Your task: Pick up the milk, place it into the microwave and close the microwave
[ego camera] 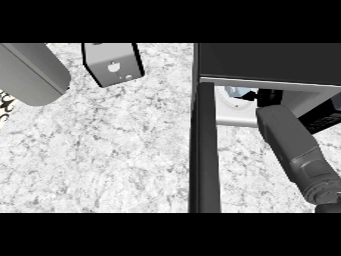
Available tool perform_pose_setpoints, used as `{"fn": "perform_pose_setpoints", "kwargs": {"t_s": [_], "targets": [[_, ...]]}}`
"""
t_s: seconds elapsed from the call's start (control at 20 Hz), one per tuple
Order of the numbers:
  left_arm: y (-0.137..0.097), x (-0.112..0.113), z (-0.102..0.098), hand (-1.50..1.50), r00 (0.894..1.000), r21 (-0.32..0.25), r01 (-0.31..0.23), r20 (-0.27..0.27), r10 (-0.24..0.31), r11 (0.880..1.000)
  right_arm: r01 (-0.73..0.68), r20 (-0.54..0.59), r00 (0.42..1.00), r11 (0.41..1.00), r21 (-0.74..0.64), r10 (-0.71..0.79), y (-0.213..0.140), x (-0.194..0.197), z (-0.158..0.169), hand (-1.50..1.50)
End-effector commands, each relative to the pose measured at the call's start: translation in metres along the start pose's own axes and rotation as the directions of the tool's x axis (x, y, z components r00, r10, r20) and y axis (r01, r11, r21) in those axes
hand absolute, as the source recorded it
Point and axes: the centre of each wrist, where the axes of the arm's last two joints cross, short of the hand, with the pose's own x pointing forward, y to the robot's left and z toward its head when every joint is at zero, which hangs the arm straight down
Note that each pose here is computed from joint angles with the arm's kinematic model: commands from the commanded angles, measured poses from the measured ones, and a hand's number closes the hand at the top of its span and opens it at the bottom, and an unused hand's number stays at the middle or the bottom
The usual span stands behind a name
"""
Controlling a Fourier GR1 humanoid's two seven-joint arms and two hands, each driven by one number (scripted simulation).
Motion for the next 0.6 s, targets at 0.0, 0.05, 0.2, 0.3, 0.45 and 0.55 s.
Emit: {"fn": "perform_pose_setpoints", "kwargs": {"t_s": [0.0, 0.05, 0.2, 0.3, 0.45, 0.55], "targets": [[0.003, 0.002, -0.006, -1.5, 1.0, 0.009, 0.008, -0.006, -0.008, 1.0, -0.04, -0.022, 0.999, 0.999, -0.025, 0.04, -0.01, -0.011, -0.001, 1.5], [0.008, -0.004, -0.003, -1.5, 1.0, 0.002, -0.002, -0.009, 0.002, 1.0, -0.038, -0.029, 0.999, 0.998, -0.04, 0.037, -0.023, -0.013, -0.014, 1.5], [0.004, -0.008, -0.004, -1.5, 1.0, -0.032, -0.013, -0.006, 0.013, 0.999, -0.078, -0.054, 0.996, 0.997, -0.028, 0.076, -0.024, -0.025, -0.001, 1.5], [0.0, -0.013, -0.005, -1.5, 1.0, -0.014, -0.01, -0.003, 0.01, 1.0, -0.092, -0.037, 0.995, 0.996, -0.022, 0.091, -0.041, -0.036, -0.007, 1.5], [0.002, -0.009, -0.011, -1.5, 1.0, -0.027, -0.007, -0.006, 0.007, 1.0, -0.091, -0.089, 0.992, 0.994, -0.06, 0.086, -0.037, -0.041, 0.005, 1.5], [0.003, -0.011, -0.018, -1.5, 1.0, -0.024, -0.004, 0.002, 0.004, 1.0, -0.141, -0.079, 0.987, 0.989, -0.05, 0.136, -0.038, -0.04, 0.002, 1.5]]}}
